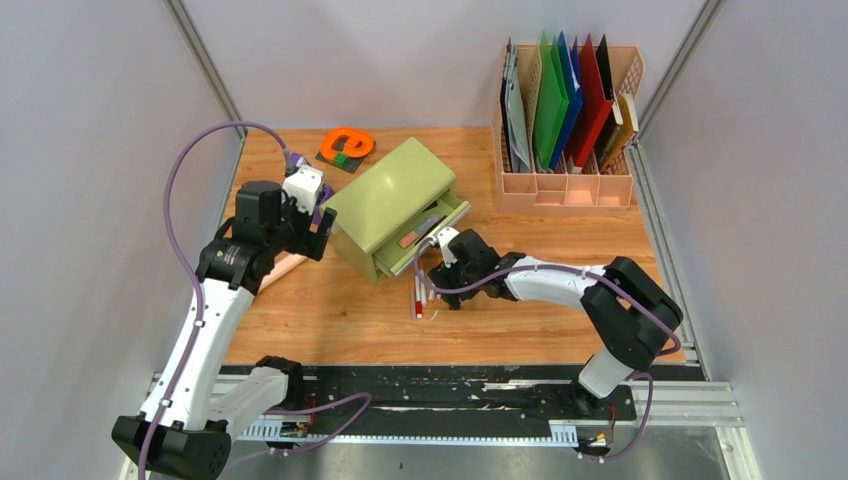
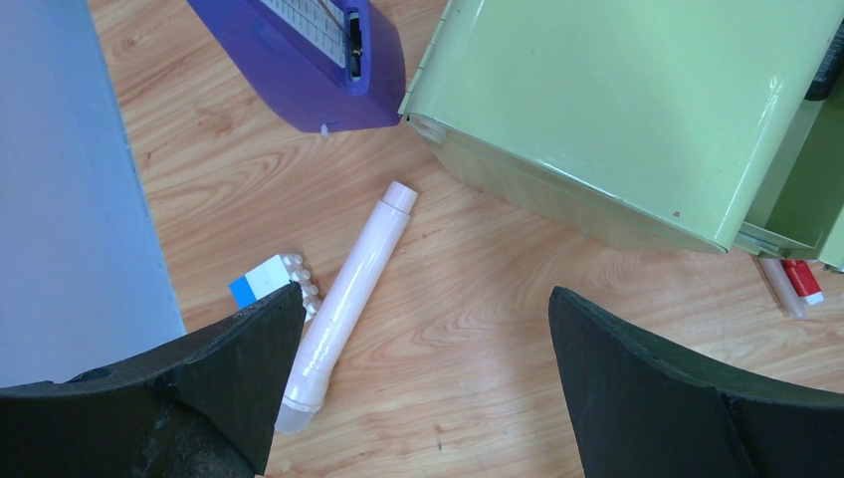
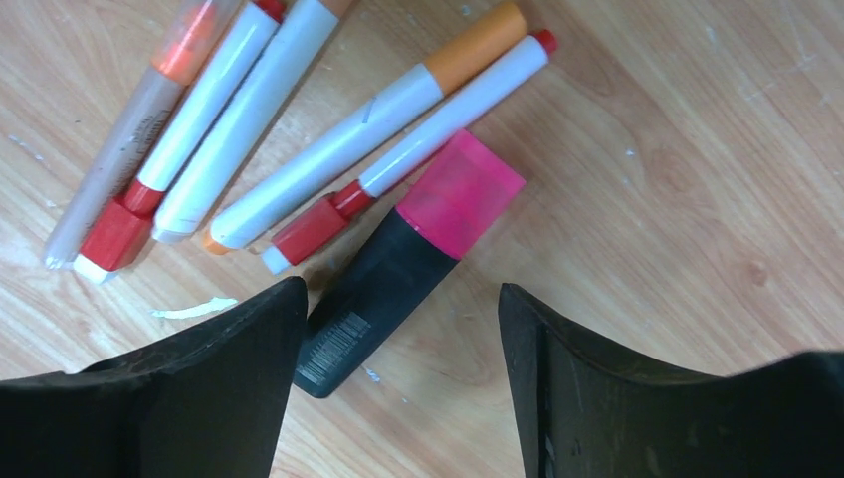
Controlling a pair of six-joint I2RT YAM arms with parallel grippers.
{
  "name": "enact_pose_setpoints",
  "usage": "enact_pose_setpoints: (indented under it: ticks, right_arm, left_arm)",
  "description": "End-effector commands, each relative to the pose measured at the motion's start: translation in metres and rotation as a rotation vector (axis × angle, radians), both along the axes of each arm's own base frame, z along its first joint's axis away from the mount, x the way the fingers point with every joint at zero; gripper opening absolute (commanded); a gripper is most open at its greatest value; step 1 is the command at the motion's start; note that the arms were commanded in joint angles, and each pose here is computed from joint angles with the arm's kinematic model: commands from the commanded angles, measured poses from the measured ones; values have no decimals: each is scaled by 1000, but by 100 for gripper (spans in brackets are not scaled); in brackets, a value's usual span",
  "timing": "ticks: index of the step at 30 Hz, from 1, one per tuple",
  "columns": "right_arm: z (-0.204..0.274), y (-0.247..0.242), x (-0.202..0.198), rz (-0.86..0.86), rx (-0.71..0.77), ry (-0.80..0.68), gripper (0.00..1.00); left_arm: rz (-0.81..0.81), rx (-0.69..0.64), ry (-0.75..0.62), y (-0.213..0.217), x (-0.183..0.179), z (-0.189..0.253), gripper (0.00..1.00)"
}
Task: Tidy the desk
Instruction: Pick up the stationery from the center of the board.
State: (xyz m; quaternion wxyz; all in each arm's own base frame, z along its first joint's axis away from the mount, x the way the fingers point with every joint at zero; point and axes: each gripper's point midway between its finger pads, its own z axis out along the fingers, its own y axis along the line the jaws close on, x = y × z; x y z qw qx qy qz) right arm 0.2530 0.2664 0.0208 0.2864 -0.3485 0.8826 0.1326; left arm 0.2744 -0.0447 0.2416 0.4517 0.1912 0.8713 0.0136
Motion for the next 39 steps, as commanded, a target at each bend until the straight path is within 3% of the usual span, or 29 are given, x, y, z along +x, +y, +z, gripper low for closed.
enact_pose_setpoints:
  ticks: [1,14,23,27,39]
  right_arm:
    - [1,-19,6,-40,-33,-24,69]
    - [-6,-40,19,-102,-26,40,45]
    - [-3,-62,30,-144,-47,63,12]
    - [9,-76,32,-138,-60,43,2]
    - [129,-63,10,333,-3,-146,0]
  left_arm:
    - [1,4,-44,2,3,9,100]
    - [-2,0,-41,1,5,8,100]
    - [-7,-4,-40,0,6,8,100]
    - [-9,-4,-38,-1,6,8,100]
    - [-26,-30,-39,-6,6,12,100]
